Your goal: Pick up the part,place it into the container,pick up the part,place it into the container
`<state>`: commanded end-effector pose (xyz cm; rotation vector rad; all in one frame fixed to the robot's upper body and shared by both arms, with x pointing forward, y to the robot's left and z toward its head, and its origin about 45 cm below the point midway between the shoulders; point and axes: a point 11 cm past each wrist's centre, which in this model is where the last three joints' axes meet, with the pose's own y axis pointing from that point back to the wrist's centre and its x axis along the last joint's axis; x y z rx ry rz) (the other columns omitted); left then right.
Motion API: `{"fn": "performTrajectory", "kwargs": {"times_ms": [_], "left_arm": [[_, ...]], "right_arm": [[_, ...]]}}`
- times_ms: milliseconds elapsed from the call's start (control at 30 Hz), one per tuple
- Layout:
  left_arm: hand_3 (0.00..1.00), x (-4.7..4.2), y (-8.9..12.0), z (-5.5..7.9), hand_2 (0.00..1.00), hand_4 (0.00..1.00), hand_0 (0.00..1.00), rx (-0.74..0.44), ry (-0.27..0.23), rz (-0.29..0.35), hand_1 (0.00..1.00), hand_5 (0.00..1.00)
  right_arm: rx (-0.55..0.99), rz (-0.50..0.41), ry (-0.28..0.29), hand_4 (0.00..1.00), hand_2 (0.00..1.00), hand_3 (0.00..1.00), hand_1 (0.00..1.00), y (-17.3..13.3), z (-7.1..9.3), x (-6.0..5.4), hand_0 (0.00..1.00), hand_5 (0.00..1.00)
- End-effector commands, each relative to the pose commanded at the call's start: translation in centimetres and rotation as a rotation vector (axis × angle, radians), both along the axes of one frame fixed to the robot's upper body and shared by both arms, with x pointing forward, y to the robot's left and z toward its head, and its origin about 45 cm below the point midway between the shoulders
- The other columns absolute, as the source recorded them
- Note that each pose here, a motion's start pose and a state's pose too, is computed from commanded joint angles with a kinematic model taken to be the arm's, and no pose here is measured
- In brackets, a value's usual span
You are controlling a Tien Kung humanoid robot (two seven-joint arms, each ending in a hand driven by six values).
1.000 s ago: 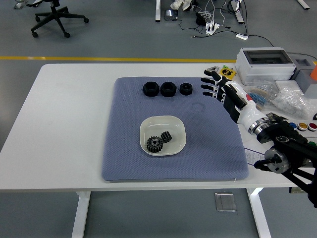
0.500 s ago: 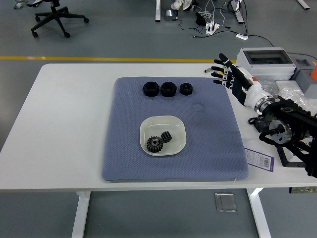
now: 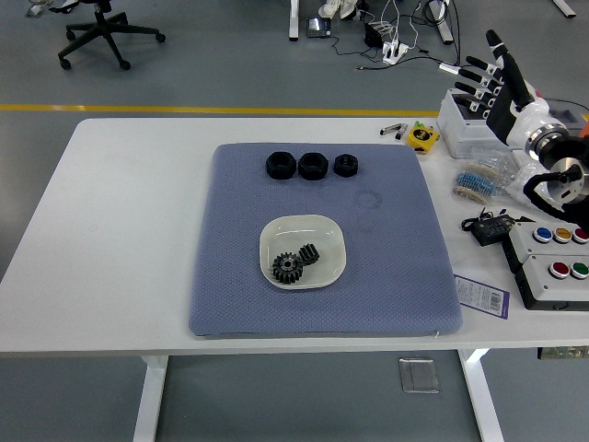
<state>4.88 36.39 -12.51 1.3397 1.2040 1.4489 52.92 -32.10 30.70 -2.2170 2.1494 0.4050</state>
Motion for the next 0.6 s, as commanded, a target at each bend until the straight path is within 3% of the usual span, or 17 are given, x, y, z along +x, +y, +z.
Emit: {"fn": "performTrajectory", "kwargs": {"times_ms": [133, 300, 600], "left_arm": [[0.579, 0.15, 0.0, 0.0, 0.802, 0.489, 0.831, 0.003, -0.010, 0.011, 0.774, 0.741], [0.580, 0.05, -0.2, 0.0, 0.804, 0.491, 0.831, 0.000, -0.007, 0.013, 0.776, 0.740], [0.580, -0.15, -0.4, -0.1, 0.805, 0.492, 0.831, -0.005, -0.001, 0.012, 0.776, 0.741]], "right_arm": [[-0.017, -0.030, -0.006, 0.998, 0.802, 0.817, 0.794, -3.2, 1.4, -0.4, 0.810, 0.871], [-0.025, -0.074, 0.001, 0.998, 0.801, 0.816, 0.793, -6.4, 1.8, -1.1, 0.813, 0.879], [0.025, -0.119, -0.021, 0.998, 0.802, 0.846, 0.790, -8.0, 1.6, -1.7, 0.814, 0.890]]}}
